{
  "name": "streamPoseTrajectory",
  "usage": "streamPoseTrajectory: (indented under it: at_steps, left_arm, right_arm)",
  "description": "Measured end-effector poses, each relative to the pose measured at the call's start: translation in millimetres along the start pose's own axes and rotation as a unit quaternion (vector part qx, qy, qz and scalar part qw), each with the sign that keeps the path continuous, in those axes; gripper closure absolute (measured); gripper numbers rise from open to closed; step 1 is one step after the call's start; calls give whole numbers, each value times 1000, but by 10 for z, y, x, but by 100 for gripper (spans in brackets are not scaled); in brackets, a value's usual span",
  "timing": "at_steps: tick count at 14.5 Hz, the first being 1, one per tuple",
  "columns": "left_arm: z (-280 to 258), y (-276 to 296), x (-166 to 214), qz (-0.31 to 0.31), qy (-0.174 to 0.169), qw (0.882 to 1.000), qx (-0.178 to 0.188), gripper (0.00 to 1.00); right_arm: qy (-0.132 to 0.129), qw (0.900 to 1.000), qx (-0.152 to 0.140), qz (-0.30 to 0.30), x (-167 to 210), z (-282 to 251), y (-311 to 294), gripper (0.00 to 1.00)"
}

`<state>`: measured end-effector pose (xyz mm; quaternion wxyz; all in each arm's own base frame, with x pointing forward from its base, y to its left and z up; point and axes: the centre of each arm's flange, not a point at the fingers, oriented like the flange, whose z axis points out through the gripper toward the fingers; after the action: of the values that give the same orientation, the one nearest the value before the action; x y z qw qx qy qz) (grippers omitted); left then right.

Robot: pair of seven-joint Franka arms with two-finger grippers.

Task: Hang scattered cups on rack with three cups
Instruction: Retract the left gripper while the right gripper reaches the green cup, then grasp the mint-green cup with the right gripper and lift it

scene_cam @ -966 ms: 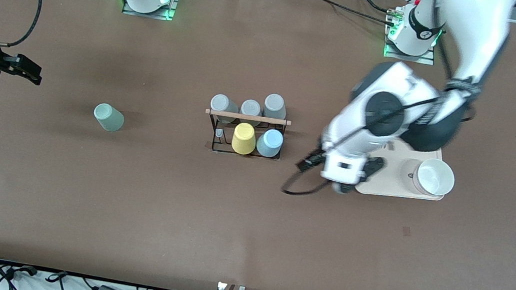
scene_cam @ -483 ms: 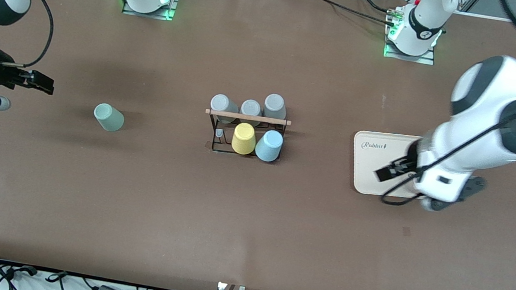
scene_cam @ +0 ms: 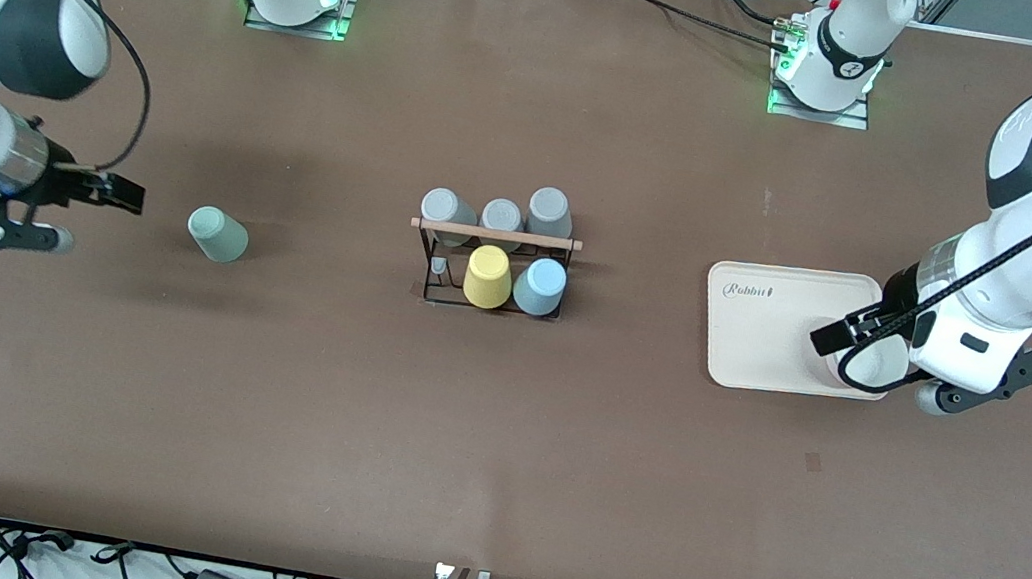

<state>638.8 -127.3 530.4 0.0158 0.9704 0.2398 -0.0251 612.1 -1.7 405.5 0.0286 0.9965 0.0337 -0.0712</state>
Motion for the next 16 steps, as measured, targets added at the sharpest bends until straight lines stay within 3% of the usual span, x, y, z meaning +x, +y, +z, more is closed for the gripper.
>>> streamPoseTrajectory:
  at_steps: [5,11,16]
  left_arm:
    - [-347,-556,143,95,9,995,20,0]
    - [-699,-1324,245,199,15,979,26,0]
    - [-863,-1544,85,222,22,974,26,0]
  right_arm:
    - [0,1000,1,-12,-30,568,-144,0]
    - [12,1000,3,-10,-162,1266,-257,0]
    - [4,1000,2,7,-238,1547,-496,0]
